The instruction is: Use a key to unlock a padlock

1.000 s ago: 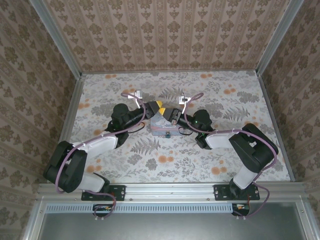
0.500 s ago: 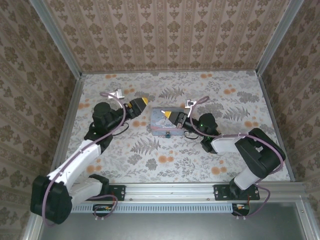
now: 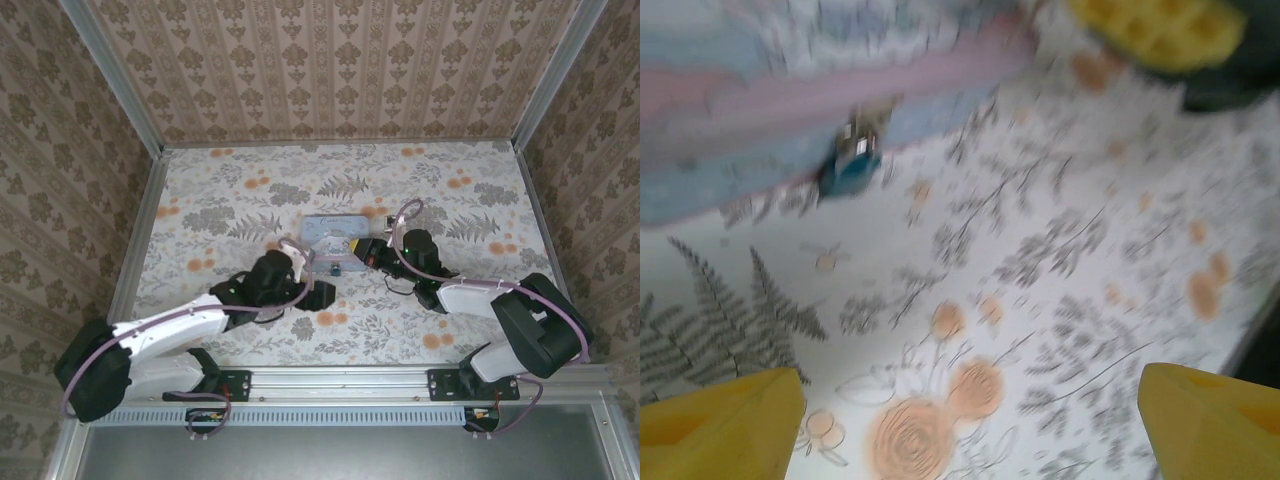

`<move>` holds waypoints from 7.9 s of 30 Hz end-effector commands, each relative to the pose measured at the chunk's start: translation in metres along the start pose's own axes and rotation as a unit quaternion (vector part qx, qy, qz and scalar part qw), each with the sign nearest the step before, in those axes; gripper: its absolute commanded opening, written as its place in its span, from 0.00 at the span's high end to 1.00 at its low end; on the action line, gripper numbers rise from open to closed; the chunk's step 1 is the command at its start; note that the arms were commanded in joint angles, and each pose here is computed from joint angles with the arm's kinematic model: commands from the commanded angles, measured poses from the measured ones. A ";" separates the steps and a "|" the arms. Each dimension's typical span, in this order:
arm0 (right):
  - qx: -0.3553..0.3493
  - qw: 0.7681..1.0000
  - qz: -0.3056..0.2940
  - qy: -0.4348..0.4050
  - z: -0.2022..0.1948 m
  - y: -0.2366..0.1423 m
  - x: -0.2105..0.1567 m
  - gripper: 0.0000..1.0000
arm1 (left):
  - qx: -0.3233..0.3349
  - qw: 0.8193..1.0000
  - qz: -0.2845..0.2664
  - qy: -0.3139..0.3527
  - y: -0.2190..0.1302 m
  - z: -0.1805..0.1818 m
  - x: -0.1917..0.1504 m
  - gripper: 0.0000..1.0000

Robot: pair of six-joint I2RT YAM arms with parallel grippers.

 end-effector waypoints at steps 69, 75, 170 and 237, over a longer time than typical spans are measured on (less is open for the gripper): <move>-0.058 0.997 0.012 0.050 -0.054 0.028 0.007 1.00 | -0.152 0.979 -0.112 -0.078 0.115 0.020 0.035 0.23; -0.056 0.997 0.011 0.052 -0.053 0.028 0.007 1.00 | -0.160 0.979 -0.113 -0.064 0.109 0.002 0.036 0.24; -0.046 0.996 -0.006 0.077 -0.036 -0.067 -0.071 1.00 | -0.231 0.922 -0.091 -0.298 0.104 -0.019 0.047 1.00; -0.028 0.983 -0.031 0.181 -0.045 0.019 -0.064 1.00 | -0.214 0.904 -0.147 -0.341 0.087 0.013 0.075 1.00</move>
Point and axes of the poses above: each hand's point on the last joint's axis, 136 mm out from that joint toward the fingers, its own y axis out along the fingers, its own z axis along the line the jaws close on, x = y × z, the point moved 3 cm from there along -y, back along the fingers, and after that the axes turned 11 degrees about -y, right-handed, at the moved point
